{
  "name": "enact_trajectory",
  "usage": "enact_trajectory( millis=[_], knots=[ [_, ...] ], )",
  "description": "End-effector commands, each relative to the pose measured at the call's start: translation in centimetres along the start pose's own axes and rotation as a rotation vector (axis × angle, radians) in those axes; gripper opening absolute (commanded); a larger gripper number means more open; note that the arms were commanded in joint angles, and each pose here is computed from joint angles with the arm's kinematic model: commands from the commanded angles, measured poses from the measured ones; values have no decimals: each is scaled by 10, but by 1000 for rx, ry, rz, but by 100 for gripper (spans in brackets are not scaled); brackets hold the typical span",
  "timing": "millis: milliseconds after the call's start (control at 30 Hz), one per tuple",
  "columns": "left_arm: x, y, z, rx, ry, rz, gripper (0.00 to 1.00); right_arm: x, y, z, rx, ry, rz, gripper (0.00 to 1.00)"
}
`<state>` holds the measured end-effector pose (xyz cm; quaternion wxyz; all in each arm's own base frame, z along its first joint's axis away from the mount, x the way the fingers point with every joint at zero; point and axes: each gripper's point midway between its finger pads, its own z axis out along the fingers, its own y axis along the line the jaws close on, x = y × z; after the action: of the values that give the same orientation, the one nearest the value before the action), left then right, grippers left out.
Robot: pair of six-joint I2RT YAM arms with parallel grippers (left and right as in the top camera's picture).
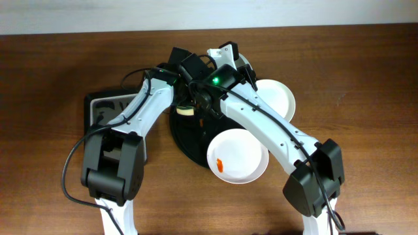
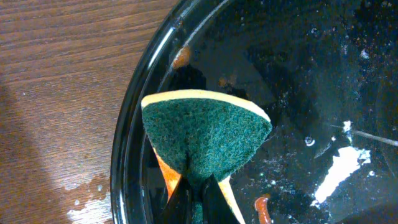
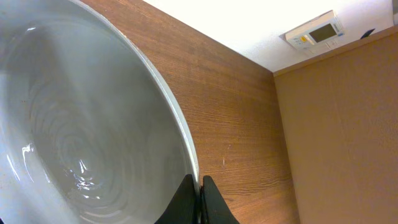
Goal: Clean dirty plates on tray and stack at the side
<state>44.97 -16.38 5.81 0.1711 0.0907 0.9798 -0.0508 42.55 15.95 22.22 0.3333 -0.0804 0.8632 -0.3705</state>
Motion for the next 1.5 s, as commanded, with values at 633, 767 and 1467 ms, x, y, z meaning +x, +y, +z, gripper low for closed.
enact_trajectory(
  millis=[633,767,1467],
  knots=[
    [-3,-15,-1,67,0,-3,0,265,-225,239,-334,806,1252,4],
    [-3,-20,-1,83,2,3,0,316,-199,260,-306,839,1291,11],
    [131,231,-44,-389,1,-489,0,79,-155,-38,-1026,66,772,57]
  ],
)
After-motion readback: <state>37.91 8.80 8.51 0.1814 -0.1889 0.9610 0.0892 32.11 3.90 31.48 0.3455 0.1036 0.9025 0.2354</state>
